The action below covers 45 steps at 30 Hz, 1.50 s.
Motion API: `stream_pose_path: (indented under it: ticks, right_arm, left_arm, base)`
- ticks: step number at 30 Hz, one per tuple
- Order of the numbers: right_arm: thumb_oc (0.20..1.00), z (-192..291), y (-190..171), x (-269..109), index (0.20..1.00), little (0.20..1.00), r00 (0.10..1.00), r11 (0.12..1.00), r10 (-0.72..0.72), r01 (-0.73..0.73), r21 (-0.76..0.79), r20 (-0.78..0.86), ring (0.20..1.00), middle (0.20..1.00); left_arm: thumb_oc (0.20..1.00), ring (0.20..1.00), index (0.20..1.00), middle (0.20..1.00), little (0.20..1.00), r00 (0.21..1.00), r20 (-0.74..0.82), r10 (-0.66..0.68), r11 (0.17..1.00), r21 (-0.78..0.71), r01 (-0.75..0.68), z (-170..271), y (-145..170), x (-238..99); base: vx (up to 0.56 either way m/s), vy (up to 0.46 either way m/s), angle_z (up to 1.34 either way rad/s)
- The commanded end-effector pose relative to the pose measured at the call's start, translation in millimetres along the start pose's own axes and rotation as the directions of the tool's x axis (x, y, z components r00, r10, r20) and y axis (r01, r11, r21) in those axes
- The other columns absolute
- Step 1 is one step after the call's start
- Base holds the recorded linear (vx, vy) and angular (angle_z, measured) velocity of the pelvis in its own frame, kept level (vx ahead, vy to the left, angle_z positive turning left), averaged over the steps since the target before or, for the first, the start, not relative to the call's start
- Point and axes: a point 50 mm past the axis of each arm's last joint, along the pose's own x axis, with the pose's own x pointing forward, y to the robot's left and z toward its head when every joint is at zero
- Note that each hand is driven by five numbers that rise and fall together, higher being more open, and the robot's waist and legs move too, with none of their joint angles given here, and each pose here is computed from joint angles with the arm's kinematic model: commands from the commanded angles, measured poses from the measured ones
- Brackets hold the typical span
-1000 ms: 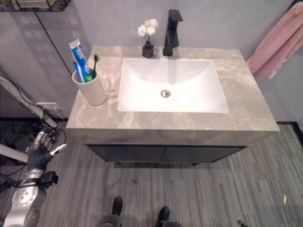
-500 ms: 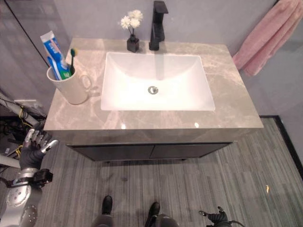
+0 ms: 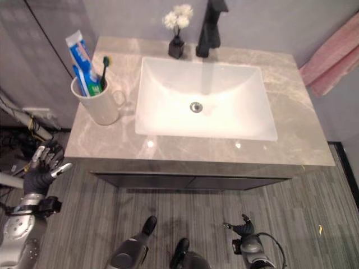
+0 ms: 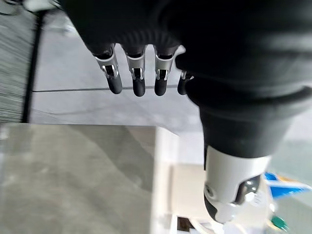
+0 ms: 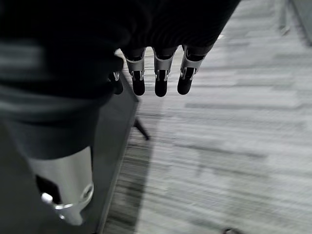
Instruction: Put brush and paste in cup on sink, flatten towel.
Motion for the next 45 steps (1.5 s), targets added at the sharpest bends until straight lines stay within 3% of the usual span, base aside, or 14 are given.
stream_pose_path:
  ticks: [1,4,11,12,13,14,20,26,32,45]
  right_arm:
    - [1.0,-27,-12,-6,1.0,1.0,0.998,0.999,-0.023,0.02,-0.034,-0.064,1.0,1.0]
    - [1.0,-38,-1,-12,1.0,1.0,0.996,0.994,0.04,-0.049,-0.103,-0.083,1.0,1.0]
    - [1.0,-57,2,-20,1.0,1.0,0.987,0.992,0.065,-0.08,-0.097,-0.147,1.0,1.0]
    - [1.0,-58,1,-20,1.0,1.0,0.986,0.992,0.064,-0.079,-0.097,-0.151,1.0,1.0]
    - [1.0,-58,0,-20,1.0,1.0,0.986,0.993,0.061,-0.076,-0.094,-0.153,1.0,1.0]
    - [1.0,-59,-1,-20,1.0,1.0,0.986,0.993,0.058,-0.072,-0.089,-0.155,1.0,1.0]
    - [1.0,-65,-7,-22,1.0,1.0,0.984,0.994,0.053,-0.068,-0.087,-0.171,1.0,1.0]
    - [1.0,-71,-10,-23,1.0,1.0,0.979,0.995,0.046,-0.062,-0.077,-0.197,1.0,1.0]
    - [1.0,-67,-9,-22,1.0,1.0,0.981,0.998,0.033,-0.043,-0.047,-0.192,1.0,1.0]
    - [1.0,-81,6,-30,1.0,1.0,0.964,0.998,0.064,-0.067,-0.003,-0.259,1.0,1.0]
  left_arm:
    - [1.0,1.0,1.0,1.0,1.0,0.993,0.093,-0.069,0.997,0.049,0.064,24,2,-12]
    - [1.0,1.0,1.0,1.0,1.0,0.984,0.085,-0.16,0.985,0.074,0.154,36,1,-20]
    - [1.0,1.0,1.0,1.0,1.0,0.957,0.042,-0.287,0.945,0.179,0.276,52,1,-29]
    - [0.925,0.925,0.925,0.925,0.925,0.953,0.038,-0.301,0.939,0.189,0.289,54,0,-29]
    - [0.511,0.511,0.511,0.511,0.511,0.947,0.034,-0.319,0.932,0.195,0.307,56,-1,-30]
    - [0.2,0.2,0.2,0.2,0.2,0.941,0.03,-0.336,0.923,0.209,0.323,59,-1,-30]
    - [0.2,0.2,0.2,0.2,0.2,0.902,0.021,-0.432,0.874,0.254,0.413,73,-6,-29]
    - [0.2,0.2,0.2,0.2,0.2,0.902,0.036,-0.431,0.883,0.223,0.413,71,-8,-28]
    - [0.2,0.2,0.2,0.2,0.2,0.94,0.079,-0.331,0.942,0.08,0.325,52,-17,-15]
    - [0.2,0.2,0.2,0.2,0.2,0.969,0.072,-0.237,0.968,0.097,0.23,38,-16,3]
  base:
    - [0.23,0.197,-0.22]
    - [0.15,0.131,-0.17]
    - [0.02,0.004,0.17]
    - [-0.02,-0.026,0.23]
    - [-0.02,-0.029,0.17]
    - [-0.04,-0.033,0.1]
    - [-0.04,-0.031,0.02]
    - [-0.01,-0.005,0.0]
    - [0.01,0.002,0.01]
    - [0.08,0.043,-0.02]
